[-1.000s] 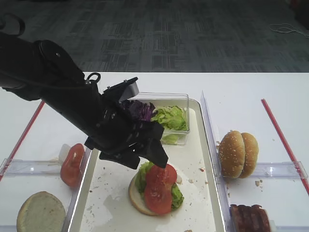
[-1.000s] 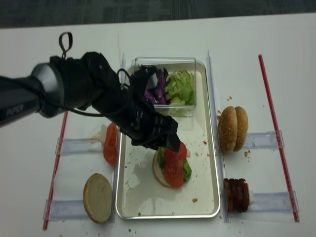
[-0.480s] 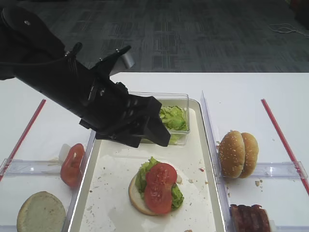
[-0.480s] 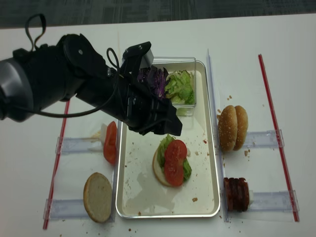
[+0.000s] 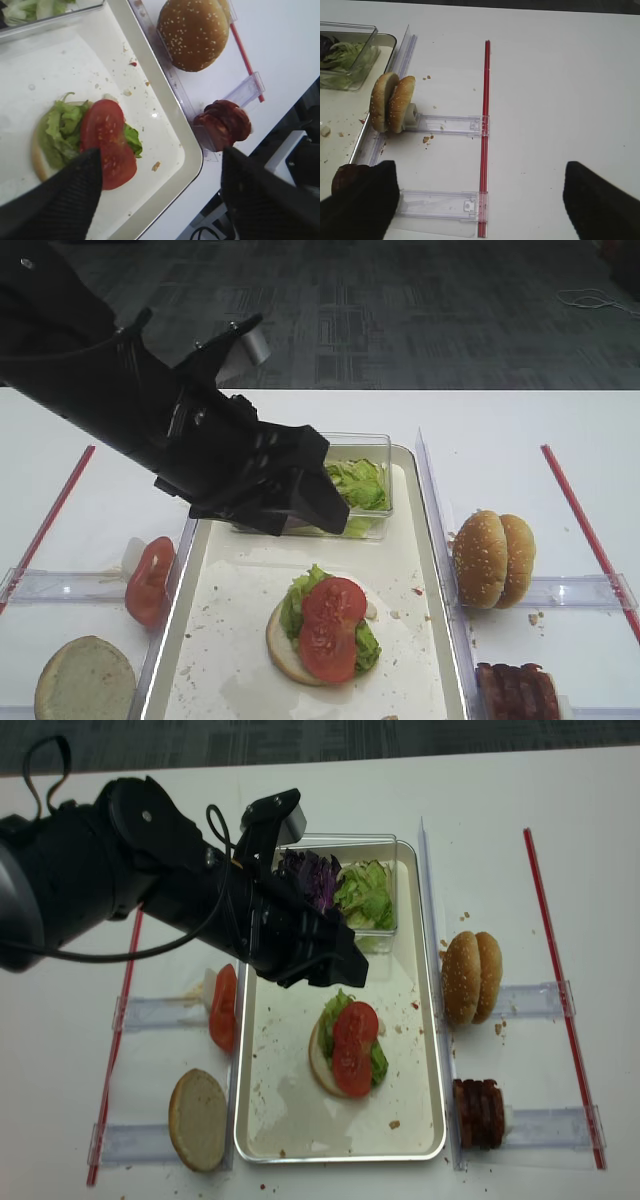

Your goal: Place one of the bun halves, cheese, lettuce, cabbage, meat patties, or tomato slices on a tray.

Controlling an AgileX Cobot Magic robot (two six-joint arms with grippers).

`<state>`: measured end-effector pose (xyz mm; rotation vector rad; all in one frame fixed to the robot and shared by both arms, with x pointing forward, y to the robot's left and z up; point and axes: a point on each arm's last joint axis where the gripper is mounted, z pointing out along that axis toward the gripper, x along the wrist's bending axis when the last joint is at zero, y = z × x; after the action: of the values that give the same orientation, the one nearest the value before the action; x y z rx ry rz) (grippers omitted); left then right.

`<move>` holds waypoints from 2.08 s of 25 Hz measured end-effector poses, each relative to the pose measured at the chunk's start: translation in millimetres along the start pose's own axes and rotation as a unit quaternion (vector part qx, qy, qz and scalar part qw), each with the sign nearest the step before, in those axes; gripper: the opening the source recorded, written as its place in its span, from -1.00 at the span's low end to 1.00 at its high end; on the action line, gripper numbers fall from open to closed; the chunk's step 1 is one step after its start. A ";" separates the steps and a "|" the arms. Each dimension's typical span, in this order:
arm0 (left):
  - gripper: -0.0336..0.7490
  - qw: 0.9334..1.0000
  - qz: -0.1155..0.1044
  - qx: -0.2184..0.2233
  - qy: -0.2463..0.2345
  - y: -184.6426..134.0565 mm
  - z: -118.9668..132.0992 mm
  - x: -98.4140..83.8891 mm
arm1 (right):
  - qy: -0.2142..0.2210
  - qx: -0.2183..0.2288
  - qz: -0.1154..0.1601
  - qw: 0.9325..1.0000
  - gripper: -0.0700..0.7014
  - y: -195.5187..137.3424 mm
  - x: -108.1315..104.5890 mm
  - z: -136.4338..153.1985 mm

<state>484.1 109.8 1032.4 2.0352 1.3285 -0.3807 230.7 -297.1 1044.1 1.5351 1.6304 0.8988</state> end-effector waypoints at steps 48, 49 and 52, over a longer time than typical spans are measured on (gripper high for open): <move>0.36 0.885 -0.221 0.070 0.404 -27.7 -106.5 158.3 | 0.000 0.001 0.000 1.000 0.97 -0.2 0.0 0.0; 0.36 0.884 -0.223 0.075 0.403 -30.0 -106.6 157.6 | 0.000 0.001 0.000 1.000 0.97 -0.2 0.0 0.0; 0.36 0.882 -0.228 0.089 0.403 -44.6 -105.8 154.0 | 0.000 0.001 0.000 1.000 0.97 -0.2 0.0 0.0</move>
<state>500.1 299.5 1006.0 2.0899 2.3704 0.2024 230.6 -297.1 1043.9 1.5363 1.6317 0.8976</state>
